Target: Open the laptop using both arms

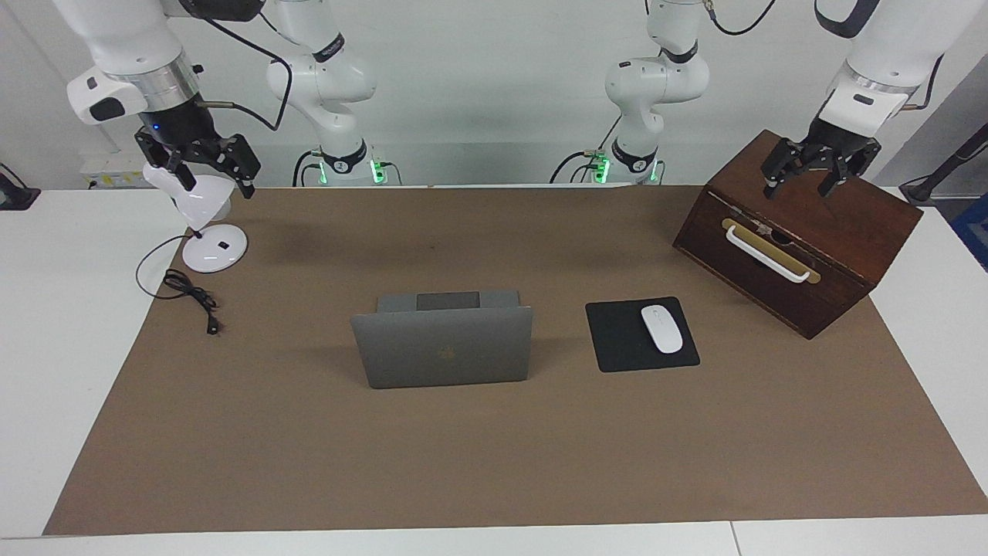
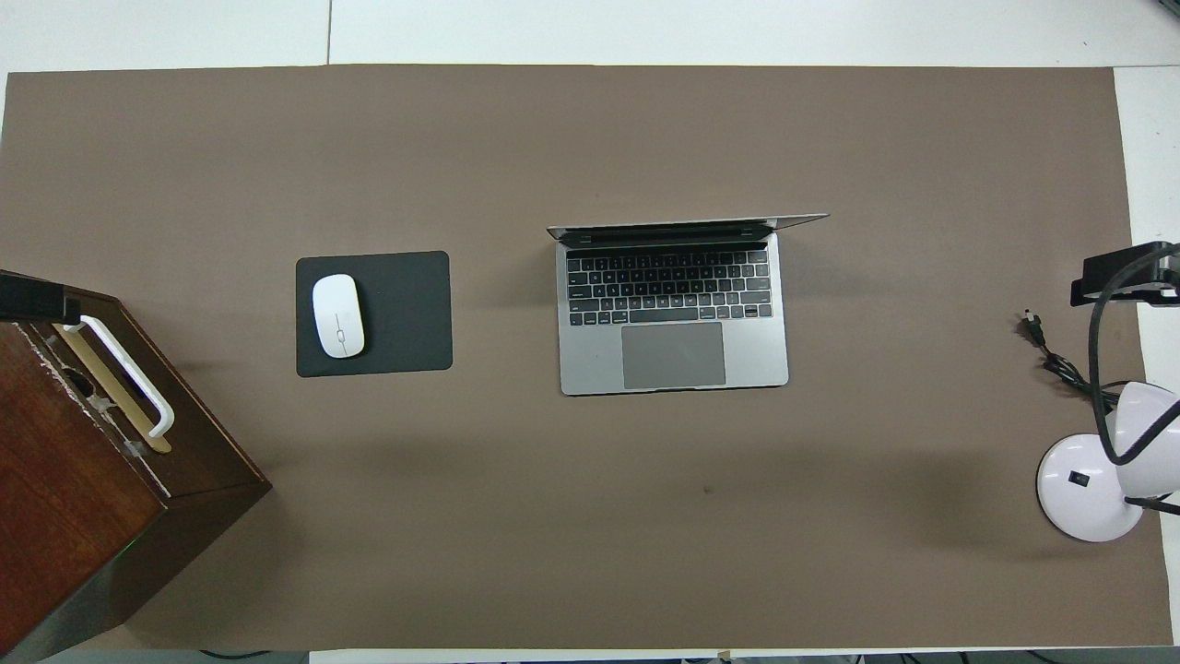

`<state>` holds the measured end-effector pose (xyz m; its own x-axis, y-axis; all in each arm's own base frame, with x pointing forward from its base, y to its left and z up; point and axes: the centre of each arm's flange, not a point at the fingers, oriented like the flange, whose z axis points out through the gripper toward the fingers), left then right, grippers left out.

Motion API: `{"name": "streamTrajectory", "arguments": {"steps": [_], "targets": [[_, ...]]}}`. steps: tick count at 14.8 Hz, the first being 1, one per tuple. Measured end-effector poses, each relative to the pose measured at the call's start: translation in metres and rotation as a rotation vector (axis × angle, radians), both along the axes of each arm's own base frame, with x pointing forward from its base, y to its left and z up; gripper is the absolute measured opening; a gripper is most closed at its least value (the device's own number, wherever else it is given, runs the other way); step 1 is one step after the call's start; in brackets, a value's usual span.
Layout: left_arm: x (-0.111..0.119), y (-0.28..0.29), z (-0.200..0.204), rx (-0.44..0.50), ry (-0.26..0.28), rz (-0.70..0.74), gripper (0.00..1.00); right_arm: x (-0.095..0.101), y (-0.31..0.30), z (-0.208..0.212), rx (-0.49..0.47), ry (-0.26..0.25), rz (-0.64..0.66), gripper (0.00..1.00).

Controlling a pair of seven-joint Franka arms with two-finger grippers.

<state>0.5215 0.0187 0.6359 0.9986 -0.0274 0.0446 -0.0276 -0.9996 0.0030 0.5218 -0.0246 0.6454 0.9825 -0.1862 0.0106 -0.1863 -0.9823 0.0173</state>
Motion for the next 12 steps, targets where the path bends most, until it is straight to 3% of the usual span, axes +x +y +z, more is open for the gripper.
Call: {"name": "streamTrajectory", "arguments": {"steps": [12], "targets": [[-0.0001, 0.0008, -0.0023, 0.0, 0.005, 0.004, 1.0, -0.0001, 0.0, 0.0001, 0.0, 0.0, 0.0, 1.0]]}}
